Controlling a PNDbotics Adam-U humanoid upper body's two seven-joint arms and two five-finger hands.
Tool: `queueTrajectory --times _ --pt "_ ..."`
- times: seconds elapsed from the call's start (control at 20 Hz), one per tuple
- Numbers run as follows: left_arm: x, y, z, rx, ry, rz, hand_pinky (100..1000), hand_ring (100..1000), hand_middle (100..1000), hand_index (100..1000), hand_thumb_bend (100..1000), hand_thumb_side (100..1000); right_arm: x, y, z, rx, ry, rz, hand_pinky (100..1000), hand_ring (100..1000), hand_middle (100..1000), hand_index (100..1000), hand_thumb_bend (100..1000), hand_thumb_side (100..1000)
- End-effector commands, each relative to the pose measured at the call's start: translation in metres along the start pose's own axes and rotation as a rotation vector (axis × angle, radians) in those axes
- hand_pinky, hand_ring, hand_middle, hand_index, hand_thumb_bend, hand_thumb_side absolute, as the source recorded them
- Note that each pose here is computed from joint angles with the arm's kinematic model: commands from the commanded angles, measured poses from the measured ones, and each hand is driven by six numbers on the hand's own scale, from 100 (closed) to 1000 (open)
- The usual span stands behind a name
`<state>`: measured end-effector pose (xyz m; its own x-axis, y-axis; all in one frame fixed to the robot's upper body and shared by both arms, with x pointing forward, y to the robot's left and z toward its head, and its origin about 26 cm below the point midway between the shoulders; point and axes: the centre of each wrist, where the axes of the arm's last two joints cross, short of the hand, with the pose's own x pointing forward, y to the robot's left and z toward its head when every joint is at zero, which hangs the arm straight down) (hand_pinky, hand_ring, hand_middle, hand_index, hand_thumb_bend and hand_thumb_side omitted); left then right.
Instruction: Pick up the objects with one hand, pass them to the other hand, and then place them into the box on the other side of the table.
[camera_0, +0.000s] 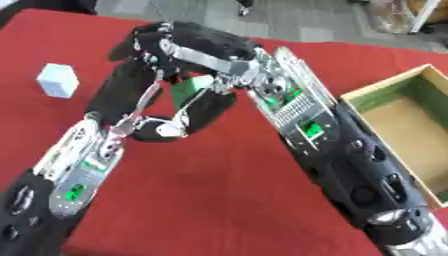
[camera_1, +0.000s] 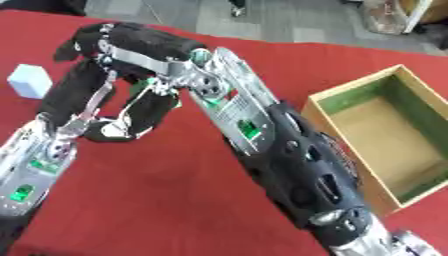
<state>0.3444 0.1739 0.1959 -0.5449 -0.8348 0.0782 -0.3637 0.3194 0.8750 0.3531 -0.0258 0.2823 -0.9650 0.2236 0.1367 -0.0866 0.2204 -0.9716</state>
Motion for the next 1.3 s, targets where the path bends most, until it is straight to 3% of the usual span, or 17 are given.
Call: queueTrajectory --times 0.05,0.6,1.3 --pt "-0.005 0.019 0.002 0.051 -0.005 -0.032 702 542 461 443 507 143 -0.003 -0.014 0.015 -0.019 0.021 0.042 861 861 806 867 512 246" --pt "-0.019 0.024 0.016 0.071 0.048 -0.065 698 535 455 442 498 147 -0.01 -0.013 0.039 -0.012 0.085 0.062 854 836 771 851 512 258" --pt "-0.01 0.031 0.013 0.133 0.006 0.006 697 526 445 437 493 152 -0.01 -0.009 0.035 -0.085 0.092 0.027 851 826 743 825 484 192"
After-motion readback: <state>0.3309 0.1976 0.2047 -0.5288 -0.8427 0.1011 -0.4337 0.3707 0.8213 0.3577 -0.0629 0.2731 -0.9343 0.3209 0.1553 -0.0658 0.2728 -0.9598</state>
